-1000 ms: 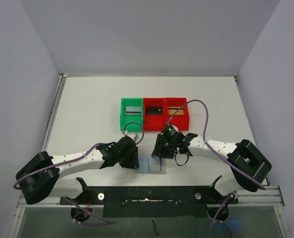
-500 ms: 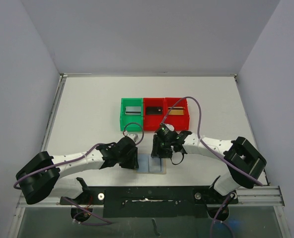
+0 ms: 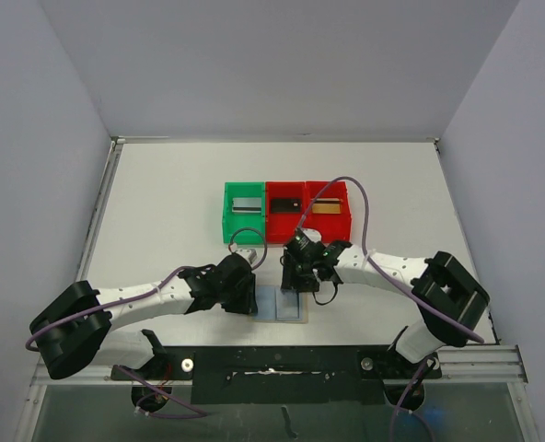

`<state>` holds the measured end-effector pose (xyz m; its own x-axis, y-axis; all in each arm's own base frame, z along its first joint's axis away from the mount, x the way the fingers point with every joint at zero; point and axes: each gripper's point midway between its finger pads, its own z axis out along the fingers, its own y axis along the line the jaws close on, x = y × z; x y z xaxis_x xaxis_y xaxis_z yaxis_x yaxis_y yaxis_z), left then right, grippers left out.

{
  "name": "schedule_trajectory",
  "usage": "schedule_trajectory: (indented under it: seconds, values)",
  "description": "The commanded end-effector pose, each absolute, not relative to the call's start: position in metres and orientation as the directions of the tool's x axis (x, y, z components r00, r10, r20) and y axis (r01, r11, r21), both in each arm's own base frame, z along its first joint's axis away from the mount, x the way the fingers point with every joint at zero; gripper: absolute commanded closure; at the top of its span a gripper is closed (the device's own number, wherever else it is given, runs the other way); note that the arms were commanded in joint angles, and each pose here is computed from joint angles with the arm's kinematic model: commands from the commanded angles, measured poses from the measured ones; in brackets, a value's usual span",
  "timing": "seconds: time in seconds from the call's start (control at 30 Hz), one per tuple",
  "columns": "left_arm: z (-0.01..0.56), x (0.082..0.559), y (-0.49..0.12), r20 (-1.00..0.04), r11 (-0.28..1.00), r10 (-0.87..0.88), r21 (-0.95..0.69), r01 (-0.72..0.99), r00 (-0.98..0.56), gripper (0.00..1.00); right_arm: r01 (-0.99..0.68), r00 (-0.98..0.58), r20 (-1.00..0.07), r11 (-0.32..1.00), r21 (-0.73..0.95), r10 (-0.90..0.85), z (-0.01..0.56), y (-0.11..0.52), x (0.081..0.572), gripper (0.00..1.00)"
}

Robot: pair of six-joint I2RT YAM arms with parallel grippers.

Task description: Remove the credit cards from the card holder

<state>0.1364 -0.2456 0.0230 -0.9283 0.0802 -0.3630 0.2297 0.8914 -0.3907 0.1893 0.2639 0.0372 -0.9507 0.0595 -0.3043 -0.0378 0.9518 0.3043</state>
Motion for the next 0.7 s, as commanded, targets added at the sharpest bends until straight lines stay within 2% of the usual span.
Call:
schedule_trajectory:
  seconds: [0.0, 0.3, 0.67]
  values:
    - [0.03, 0.141, -0.257, -0.387, 0.869, 0.073, -0.428, 0.249, -0.919, 0.75, -0.057, -0.947, -0.318, 0.95, 0.307, 0.046, 0.036, 0.272, 0.193, 0.55]
    - [0.029, 0.139, -0.256, -0.382, 0.868, 0.069, -0.432, 0.244, -0.922, 0.75, -0.085, -0.954, -0.299, 0.955, 0.284, 0.004, 0.03, 0.278, 0.188, 0.56]
    - [0.029, 0.139, -0.256, -0.379, 0.867, 0.065, -0.436, 0.24, -0.923, 0.75, -0.145, -0.941, -0.337, 0.882, 0.449, 0.017, 0.058, 0.308, 0.191, 0.59]
